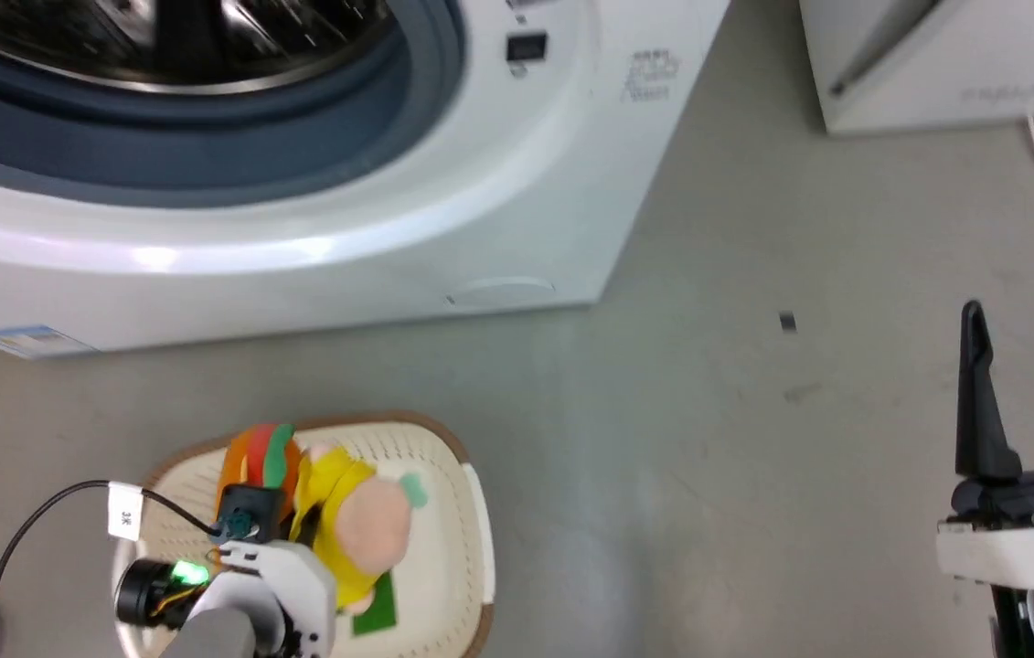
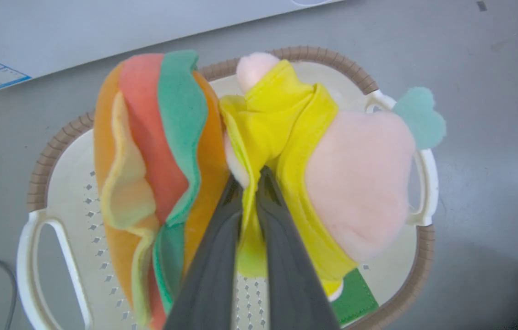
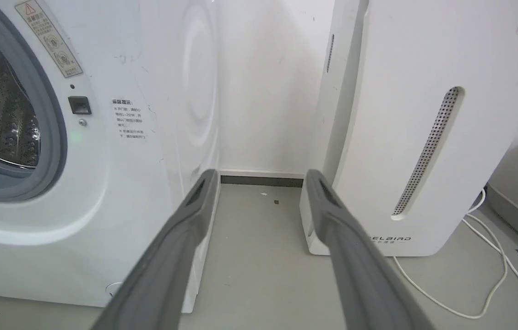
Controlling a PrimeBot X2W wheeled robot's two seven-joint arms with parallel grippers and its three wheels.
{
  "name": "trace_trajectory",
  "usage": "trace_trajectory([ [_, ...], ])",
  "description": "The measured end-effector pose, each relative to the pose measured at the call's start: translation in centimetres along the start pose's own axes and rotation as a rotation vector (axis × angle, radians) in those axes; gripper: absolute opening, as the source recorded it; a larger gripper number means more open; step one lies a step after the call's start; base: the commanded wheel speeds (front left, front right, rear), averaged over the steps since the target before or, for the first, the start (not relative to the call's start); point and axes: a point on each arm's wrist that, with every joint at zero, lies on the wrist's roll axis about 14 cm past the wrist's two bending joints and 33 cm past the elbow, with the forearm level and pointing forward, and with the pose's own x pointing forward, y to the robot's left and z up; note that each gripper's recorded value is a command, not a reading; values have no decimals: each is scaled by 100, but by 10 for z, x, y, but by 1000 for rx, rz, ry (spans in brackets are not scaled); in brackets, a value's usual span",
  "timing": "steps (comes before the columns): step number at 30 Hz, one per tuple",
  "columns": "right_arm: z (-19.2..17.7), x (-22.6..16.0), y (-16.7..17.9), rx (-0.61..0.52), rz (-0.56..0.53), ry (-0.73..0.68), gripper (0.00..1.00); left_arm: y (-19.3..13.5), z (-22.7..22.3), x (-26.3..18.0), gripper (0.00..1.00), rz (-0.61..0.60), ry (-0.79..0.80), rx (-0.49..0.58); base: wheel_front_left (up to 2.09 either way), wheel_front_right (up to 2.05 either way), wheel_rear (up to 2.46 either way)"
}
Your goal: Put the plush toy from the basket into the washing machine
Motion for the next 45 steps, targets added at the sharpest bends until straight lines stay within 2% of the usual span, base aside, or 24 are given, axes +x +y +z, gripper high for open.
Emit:
trace_trajectory([
  [1,0,0,0,0,0,0,100,0,0,0,0,0,0,0,0,0,0],
  [3,11,-5,3,13,9,-27,100,1,36,-13,0,14,-136,-10,0,0,0],
  [5,15,-6,4,17,12,-36,100,2,45,-19,0,23,-175,-14,0,0,0],
  [6,22,-9,5,24,16,-53,100,6,62,-32,0,44,-253,-24,0,0,0],
  [10,32,-14,6,31,20,-75,100,10,88,-53,0,70,-370,-29,0,0,0],
  [15,45,-20,7,38,25,-109,100,13,149,-91,0,106,-607,-23,0,0,0],
  [20,47,-22,3,35,15,-113,100,15,202,-121,0,110,-799,3,0,0,0],
  [24,39,-22,-1,35,0,-90,100,20,232,-127,0,110,-882,44,0,0,0],
  [32,10,-12,-10,30,-32,-16,100,38,309,-95,0,83,-924,116,0,0,0],
  [45,-57,6,-22,-16,-69,142,100,68,386,37,0,77,-714,252,0,0,0],
])
